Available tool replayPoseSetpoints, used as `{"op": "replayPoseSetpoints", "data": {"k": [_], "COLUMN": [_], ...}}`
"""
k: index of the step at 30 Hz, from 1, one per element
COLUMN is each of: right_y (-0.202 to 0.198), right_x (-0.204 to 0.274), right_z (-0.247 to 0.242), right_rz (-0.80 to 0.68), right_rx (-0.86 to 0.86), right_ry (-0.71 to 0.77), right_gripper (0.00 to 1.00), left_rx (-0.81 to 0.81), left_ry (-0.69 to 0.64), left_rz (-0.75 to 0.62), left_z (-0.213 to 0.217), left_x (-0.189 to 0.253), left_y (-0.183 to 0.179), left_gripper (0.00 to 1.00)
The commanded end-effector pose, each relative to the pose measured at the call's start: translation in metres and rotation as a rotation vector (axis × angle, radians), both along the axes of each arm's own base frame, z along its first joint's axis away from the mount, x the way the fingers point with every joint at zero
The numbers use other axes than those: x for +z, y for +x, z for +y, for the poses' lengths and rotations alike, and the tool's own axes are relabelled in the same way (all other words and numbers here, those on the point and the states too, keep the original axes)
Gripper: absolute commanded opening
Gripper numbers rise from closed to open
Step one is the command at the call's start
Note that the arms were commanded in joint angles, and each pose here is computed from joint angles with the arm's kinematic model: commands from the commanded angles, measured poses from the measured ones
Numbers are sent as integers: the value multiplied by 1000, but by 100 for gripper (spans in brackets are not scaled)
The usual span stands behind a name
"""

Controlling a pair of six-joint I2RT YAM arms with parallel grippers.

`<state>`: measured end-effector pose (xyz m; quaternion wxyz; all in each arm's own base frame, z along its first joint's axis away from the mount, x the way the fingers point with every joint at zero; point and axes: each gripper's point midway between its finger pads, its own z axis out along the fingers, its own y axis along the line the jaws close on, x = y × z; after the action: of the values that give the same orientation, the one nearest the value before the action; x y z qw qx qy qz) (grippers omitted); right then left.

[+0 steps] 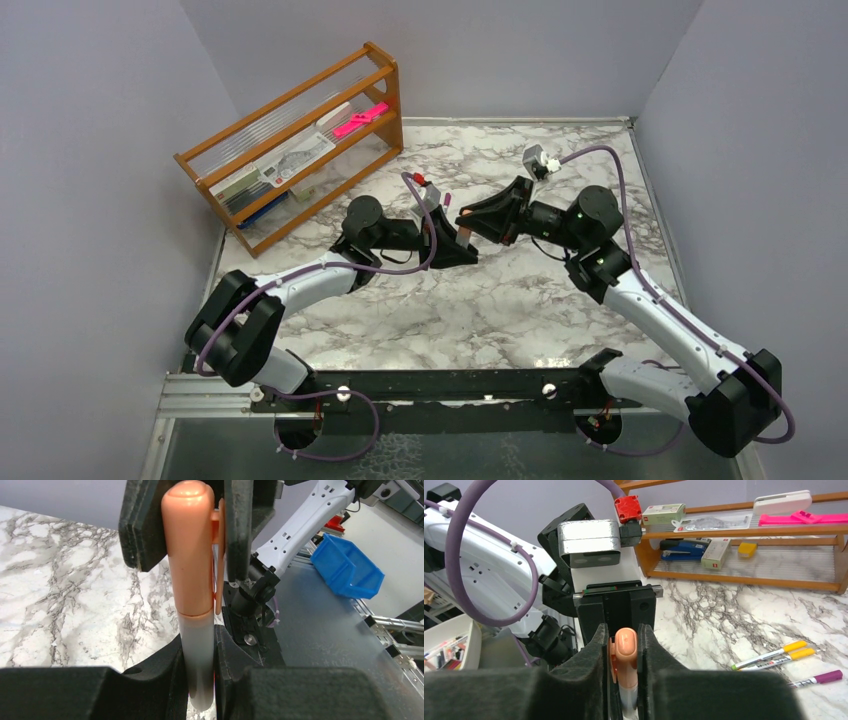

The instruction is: Insert the pens into the pen caps

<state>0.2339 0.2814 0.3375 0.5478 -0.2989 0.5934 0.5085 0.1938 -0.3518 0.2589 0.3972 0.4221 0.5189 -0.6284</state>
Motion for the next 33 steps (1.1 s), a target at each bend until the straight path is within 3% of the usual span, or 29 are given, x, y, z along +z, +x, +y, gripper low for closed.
{"op": "replayPoseSetpoints", "data": {"k": [1,10,25,33], "right_y": [1,-5,-30,-32], "right_x": [2,-22,-83,-111], "right_z": [-2,-4,-6,-11], "right_rz": [-24,-19,100,199], "right_rx": [-9,13,119,106], "right_ry": [0,-65,-169,-242], "right_gripper": [1,1,1,1], "left_rx": [-3,-20,-101,-127], "left_ry": [-49,-85,-184,-187], "left_rz": [-60,-27,-201,-253], "left_z": [-3,-16,-17,-15], "left_x": [21,47,118,129], "left_y": [0,15,11,16], "left_gripper": [0,0,0,0]}}
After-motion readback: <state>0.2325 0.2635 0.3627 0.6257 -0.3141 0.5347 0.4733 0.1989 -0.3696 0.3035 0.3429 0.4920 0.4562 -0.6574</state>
